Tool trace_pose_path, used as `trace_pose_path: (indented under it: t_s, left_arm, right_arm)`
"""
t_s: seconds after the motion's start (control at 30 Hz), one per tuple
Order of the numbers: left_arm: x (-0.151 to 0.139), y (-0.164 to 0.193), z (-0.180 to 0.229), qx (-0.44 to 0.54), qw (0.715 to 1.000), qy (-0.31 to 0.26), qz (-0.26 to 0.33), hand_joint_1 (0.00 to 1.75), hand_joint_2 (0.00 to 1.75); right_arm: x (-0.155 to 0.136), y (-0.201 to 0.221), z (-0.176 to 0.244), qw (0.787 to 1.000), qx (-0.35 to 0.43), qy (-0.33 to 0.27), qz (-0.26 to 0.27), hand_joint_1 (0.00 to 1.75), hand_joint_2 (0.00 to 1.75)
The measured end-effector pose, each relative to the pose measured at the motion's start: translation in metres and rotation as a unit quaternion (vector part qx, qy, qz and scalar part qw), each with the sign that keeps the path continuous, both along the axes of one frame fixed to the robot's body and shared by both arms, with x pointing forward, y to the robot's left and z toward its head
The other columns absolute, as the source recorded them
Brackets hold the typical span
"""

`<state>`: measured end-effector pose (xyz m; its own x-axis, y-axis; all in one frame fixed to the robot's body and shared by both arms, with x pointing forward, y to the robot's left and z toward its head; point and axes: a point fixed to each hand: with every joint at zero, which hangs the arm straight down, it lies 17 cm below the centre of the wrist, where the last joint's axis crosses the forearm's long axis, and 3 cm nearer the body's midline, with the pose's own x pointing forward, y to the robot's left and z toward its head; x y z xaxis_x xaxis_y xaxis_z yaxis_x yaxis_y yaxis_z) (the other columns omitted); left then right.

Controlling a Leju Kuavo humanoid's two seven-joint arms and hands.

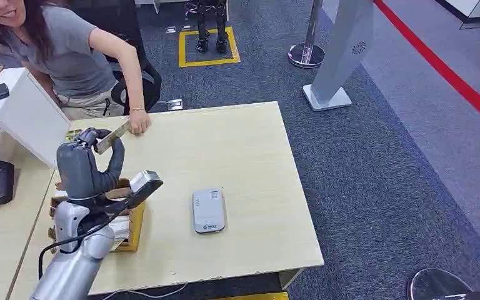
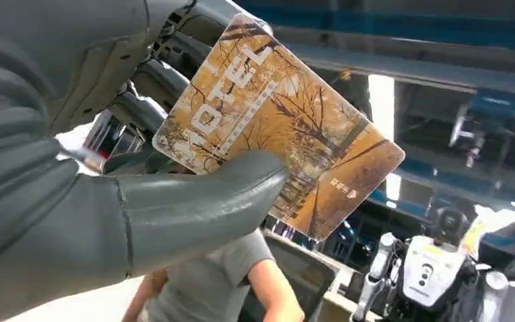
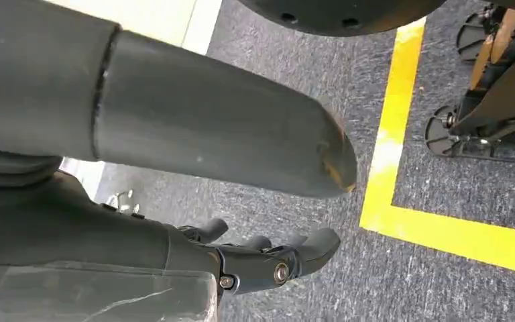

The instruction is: Pass the card to the sensor for recognition and then transmit it.

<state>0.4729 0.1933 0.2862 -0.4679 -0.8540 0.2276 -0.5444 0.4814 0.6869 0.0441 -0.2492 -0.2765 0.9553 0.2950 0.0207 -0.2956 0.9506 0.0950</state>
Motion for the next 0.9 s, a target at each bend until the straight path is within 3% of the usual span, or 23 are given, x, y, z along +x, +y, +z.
trace_pose_path:
  t_s: [0.27,0.43,0.9]
  left_arm:
    - [-0.002,-0.049,-0.040,0.127,0.992,0.009,0.015,1.75,1.75]
    - [-0.001,-0.067,-0.054,0.164,0.986,0.013,0.016,1.75,1.75]
    - [-0.005,-0.130,-0.140,0.288,0.956,0.059,0.007,1.75,1.75]
  right_arm:
    - [-0.001,-0.001,0.000,1.000,-0.004,0.005,0.018,0.00,0.00]
    - [0.001,-0.002,0.000,1.000,-0.005,0.004,0.025,0.00,0.00]
    - [0.009,-0.002,0.002,0.998,-0.006,0.010,0.055,0.00,0.00]
